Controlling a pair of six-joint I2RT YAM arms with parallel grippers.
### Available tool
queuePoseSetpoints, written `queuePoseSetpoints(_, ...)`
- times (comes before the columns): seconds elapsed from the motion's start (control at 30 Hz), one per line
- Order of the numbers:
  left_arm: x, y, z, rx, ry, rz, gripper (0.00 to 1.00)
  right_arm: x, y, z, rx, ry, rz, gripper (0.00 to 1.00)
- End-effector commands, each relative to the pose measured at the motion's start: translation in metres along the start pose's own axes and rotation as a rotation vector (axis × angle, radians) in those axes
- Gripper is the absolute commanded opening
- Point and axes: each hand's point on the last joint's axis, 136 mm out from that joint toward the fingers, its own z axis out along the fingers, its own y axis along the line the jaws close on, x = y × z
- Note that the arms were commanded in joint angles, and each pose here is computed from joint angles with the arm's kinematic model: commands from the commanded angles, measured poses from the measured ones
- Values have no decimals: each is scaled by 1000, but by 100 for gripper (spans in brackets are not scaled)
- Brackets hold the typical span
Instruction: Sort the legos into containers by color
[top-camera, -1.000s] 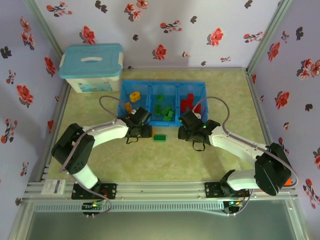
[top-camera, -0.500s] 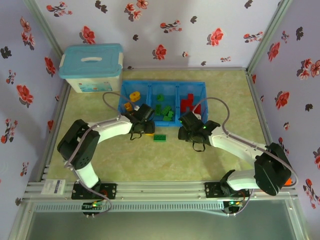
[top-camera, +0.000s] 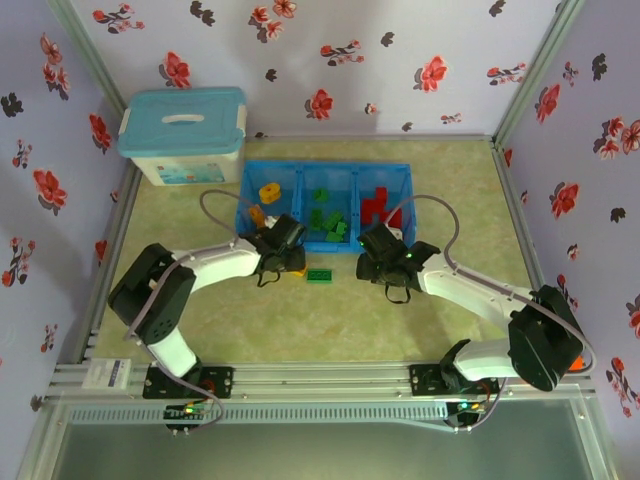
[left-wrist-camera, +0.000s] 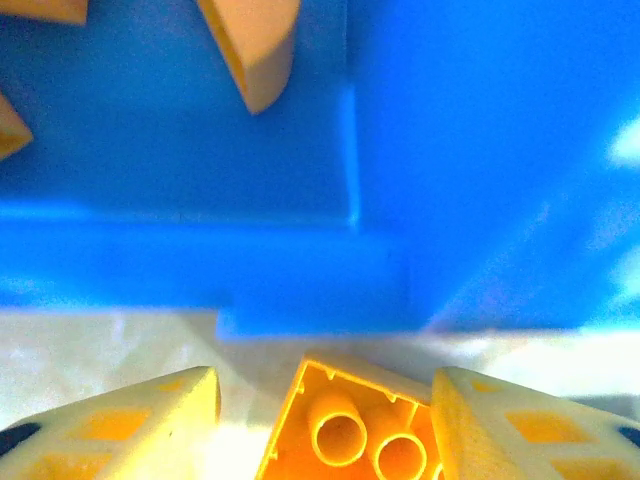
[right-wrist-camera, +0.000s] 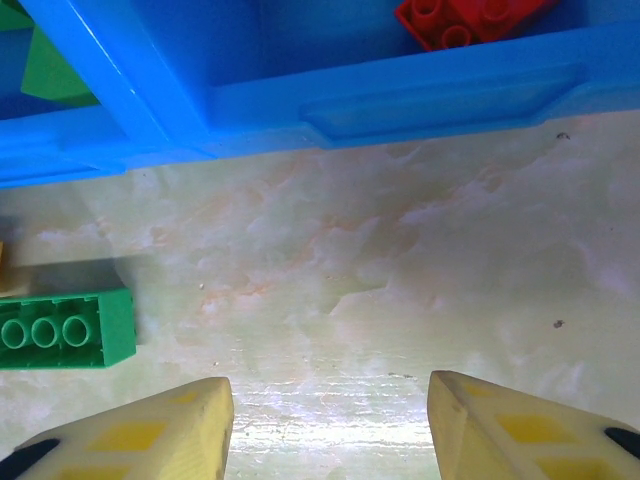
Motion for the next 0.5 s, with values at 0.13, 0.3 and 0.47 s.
queuePoseSetpoints(0.13,44,28,-14,-63,59,-16,57,1,-1,-1,8,-15,15,54)
queuePoseSetpoints(0.3,47,37,-35,-85,15,-18,56,1,1,-2,3,-20,13,54)
queuePoseSetpoints(0.47,39,31,-55,-53,-41,-3,64,0,6,-2,-6,-22,9,54)
